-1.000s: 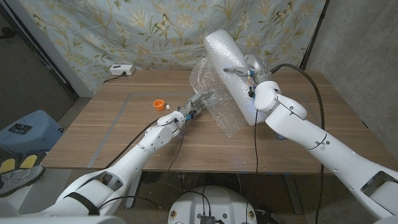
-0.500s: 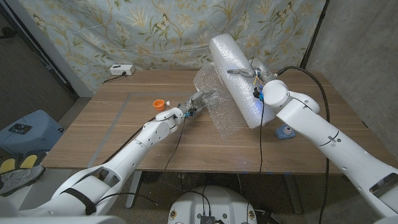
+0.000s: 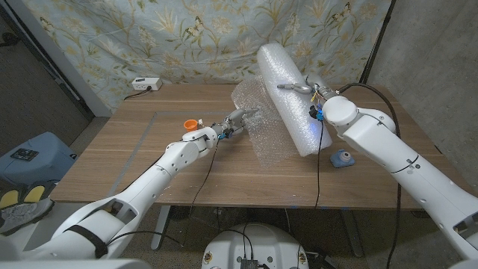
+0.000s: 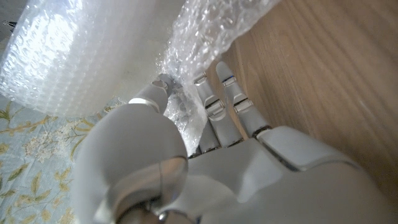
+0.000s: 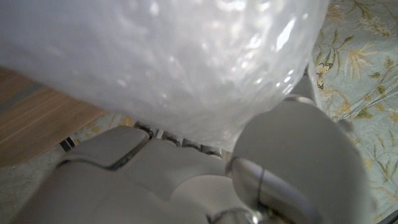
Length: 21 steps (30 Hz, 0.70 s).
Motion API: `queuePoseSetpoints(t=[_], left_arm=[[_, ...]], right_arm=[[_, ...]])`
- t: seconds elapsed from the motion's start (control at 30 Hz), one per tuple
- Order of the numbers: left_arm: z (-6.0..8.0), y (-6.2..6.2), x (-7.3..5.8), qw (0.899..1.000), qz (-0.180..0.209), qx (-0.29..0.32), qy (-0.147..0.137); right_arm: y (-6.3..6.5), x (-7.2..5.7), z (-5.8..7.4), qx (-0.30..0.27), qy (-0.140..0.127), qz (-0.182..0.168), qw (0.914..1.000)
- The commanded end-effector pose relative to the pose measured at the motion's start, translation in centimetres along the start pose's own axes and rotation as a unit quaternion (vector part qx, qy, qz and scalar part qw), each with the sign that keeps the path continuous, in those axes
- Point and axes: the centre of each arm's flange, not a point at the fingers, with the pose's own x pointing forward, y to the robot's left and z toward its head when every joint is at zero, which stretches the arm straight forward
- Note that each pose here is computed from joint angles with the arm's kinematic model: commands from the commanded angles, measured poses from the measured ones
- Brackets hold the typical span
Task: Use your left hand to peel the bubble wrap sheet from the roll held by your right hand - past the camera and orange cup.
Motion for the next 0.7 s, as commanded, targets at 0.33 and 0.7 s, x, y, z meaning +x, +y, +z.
queuePoseSetpoints(t=[0.33,0.7], left_arm=[[1.4,0.8,0.1,0.999,-0.033,-0.008,0.027],[2.0,1.5,0.6,0.999,-0.033,-0.013,0.037]], right_arm=[[-2.0,1.9,-3.6,0.157,0.034,0.050,0.9858],[-2.4,3.1,-5.4,0.219,0.057,0.067,0.9717]])
